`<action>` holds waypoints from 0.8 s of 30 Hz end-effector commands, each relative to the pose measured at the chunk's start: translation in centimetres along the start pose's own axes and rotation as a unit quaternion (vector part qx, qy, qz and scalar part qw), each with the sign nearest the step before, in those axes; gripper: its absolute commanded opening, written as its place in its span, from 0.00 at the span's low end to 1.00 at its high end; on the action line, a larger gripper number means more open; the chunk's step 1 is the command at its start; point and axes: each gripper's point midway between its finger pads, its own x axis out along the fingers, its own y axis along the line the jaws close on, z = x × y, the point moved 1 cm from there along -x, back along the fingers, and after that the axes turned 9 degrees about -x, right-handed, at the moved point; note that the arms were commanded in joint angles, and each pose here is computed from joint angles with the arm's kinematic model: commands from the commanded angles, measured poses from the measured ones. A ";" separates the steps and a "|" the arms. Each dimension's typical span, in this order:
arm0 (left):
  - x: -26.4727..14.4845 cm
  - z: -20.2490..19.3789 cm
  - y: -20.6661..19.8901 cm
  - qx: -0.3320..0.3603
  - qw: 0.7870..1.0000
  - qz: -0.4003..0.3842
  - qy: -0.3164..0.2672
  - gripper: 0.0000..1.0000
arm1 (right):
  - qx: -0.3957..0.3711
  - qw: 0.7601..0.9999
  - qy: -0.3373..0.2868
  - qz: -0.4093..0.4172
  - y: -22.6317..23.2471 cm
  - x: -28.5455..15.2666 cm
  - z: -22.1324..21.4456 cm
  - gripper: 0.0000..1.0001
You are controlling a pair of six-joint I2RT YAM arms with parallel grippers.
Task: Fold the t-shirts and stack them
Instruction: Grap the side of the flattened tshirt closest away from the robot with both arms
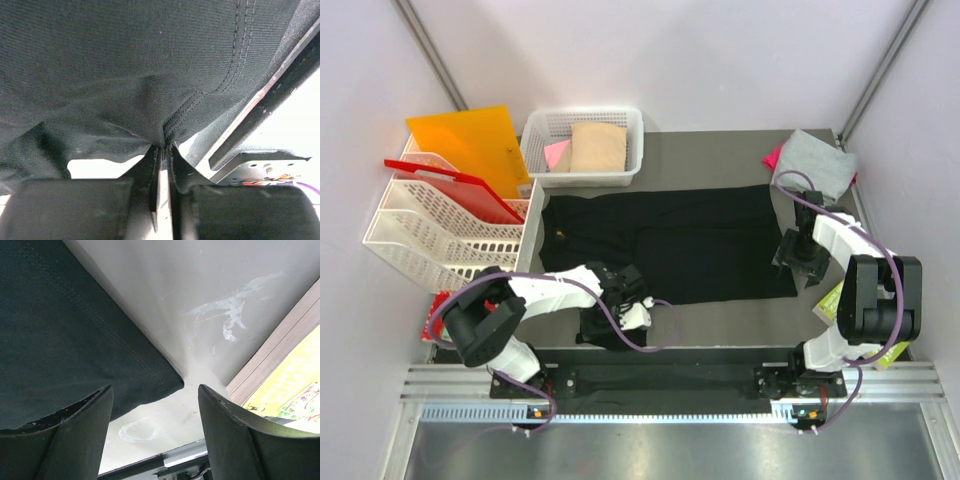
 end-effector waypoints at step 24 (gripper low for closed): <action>-10.1 4.6 8.1 -0.096 0.986 0.002 -0.137 0.00 | 0.006 0.999 0.029 -0.022 0.4 4.4 -0.2 0.45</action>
